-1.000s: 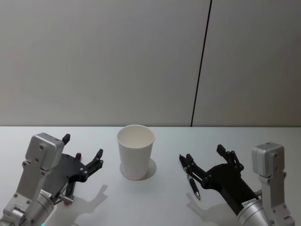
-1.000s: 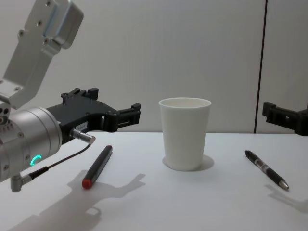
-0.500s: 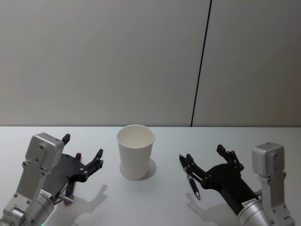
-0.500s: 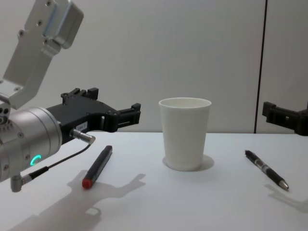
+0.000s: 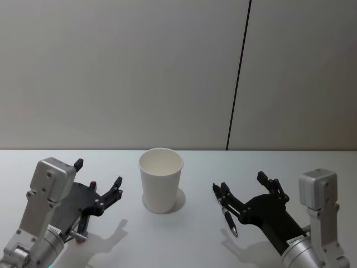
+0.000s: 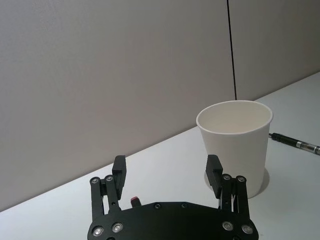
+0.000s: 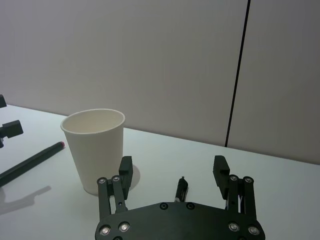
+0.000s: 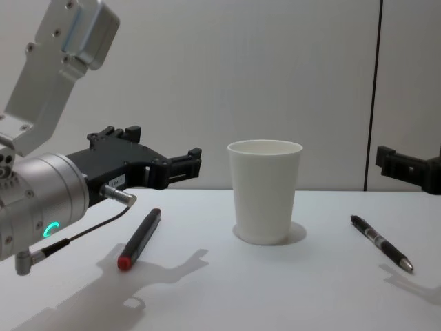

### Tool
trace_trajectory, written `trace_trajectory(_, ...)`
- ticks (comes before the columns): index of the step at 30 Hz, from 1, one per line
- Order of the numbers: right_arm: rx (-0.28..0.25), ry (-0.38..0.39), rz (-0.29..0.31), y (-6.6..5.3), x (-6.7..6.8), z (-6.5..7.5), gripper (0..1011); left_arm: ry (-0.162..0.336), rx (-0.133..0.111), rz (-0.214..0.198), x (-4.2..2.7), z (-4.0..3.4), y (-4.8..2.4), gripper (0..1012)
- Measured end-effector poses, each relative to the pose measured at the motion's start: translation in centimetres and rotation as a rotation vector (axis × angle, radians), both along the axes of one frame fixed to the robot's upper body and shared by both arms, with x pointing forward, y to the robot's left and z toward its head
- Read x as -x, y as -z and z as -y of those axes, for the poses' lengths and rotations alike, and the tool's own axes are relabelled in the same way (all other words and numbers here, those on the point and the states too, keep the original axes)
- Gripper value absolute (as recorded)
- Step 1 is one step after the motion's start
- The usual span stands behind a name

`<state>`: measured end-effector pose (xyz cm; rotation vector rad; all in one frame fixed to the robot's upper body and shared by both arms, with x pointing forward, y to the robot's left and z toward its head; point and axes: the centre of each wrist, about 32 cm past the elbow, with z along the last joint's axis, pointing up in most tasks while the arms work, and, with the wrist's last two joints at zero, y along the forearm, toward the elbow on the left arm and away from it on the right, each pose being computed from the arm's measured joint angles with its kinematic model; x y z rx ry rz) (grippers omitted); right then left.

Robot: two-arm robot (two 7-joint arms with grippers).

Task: Place the pen into the pen holder.

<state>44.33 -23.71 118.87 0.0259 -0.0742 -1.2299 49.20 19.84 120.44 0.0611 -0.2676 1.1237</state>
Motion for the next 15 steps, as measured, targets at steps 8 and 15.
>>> trace_trajectory(8,-0.001,0.0,-0.022,-0.07,0.17,-0.04,1001,0.0,0.0,0.0,0.0,0.0,0.0,1004)
trace_trajectory(15,-0.004,0.0,-0.058,-0.27,0.73,-0.07,1001,0.0,0.0,0.0,0.0,0.0,0.0,1004)
